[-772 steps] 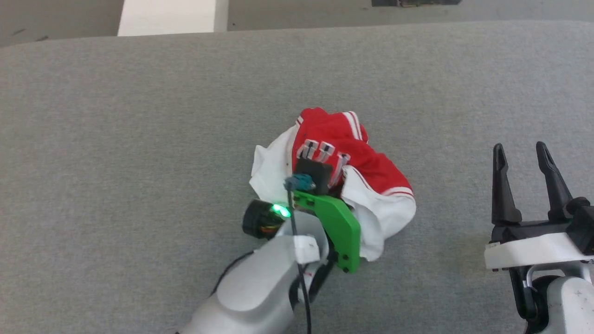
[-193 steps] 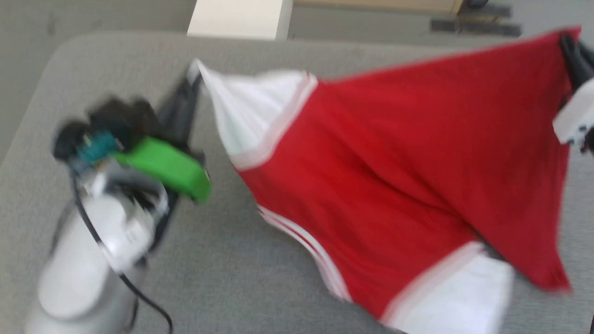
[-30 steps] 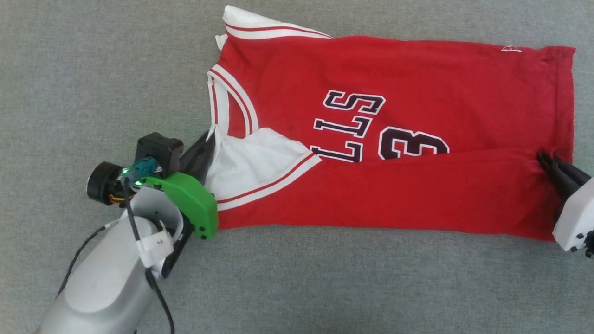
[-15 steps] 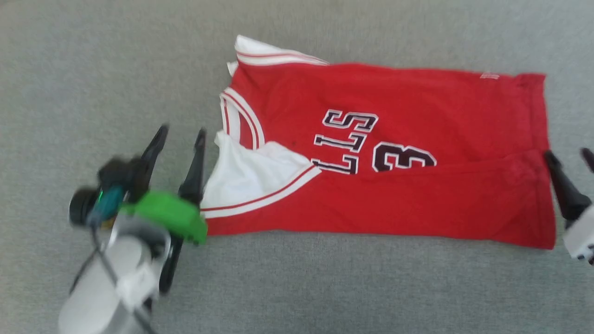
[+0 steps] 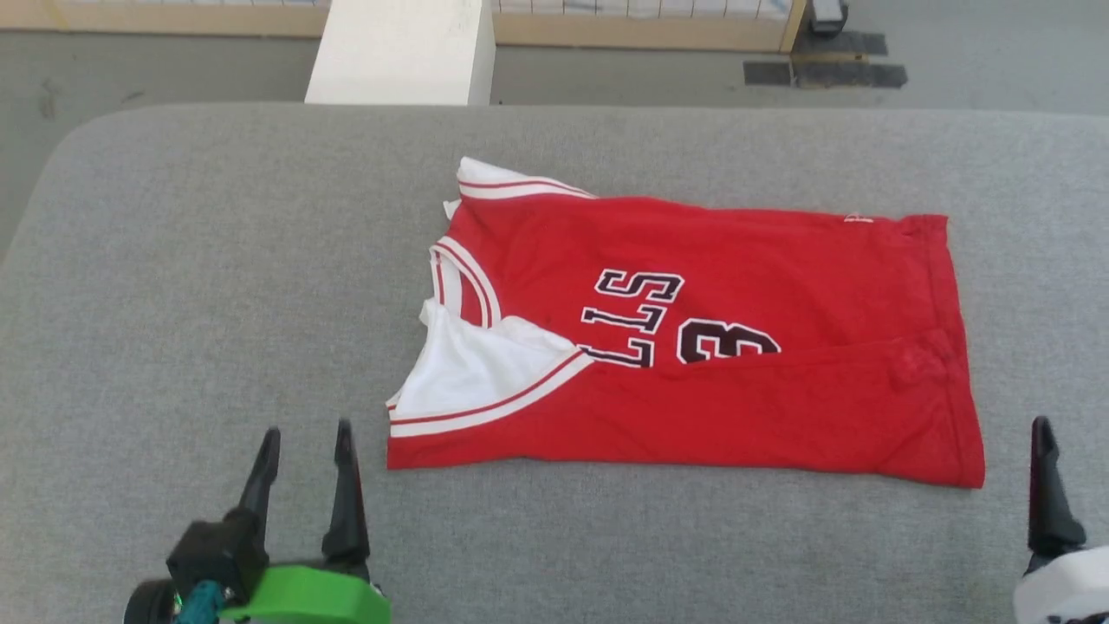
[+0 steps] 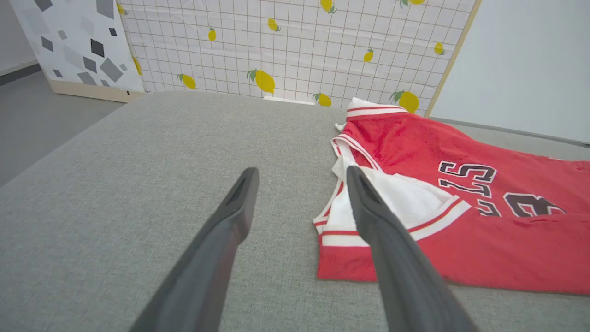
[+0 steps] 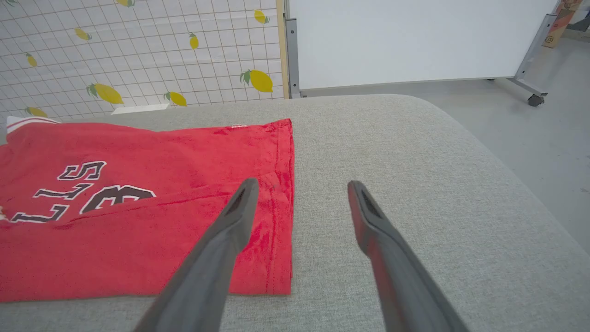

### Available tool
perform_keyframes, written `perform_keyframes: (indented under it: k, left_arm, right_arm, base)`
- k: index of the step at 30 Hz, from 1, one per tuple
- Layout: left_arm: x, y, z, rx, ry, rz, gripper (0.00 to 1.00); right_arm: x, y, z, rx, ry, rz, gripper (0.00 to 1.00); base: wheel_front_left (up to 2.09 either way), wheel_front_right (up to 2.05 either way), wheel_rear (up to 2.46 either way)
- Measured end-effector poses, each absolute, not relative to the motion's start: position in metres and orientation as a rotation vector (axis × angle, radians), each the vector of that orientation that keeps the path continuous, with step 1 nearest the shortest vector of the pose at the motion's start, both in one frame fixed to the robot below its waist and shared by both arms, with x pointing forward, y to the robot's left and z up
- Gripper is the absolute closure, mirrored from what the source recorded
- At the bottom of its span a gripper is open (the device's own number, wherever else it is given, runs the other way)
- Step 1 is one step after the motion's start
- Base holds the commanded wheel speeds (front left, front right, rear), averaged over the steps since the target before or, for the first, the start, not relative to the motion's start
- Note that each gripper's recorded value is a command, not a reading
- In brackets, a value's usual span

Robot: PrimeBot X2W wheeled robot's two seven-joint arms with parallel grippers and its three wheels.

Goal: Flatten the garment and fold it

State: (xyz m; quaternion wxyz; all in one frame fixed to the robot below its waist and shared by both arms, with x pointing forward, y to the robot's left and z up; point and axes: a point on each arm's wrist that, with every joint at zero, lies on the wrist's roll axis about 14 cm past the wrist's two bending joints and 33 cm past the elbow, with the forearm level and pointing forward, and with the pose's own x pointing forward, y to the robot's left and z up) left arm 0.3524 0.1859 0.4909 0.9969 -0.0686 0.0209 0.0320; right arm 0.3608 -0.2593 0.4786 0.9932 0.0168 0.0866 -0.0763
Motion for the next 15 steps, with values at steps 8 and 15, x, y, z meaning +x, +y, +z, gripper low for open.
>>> perform_keyframes:
  k: [8,15]
  left_arm:
    - [0.356,0.17,0.462,-0.058,0.204,-0.059,0.0]
    - [0.363,0.16,0.415,-0.034,0.52,-0.176,0.0]
  right_arm:
    - [0.358,-0.257,0.477,0.043,0.173,-0.151,0.0]
    - [0.369,-0.251,0.474,0.037,0.183,-0.132,0.0]
  base:
    - [0.0,0.0,0.0]
    - [0.0,0.0,0.0]
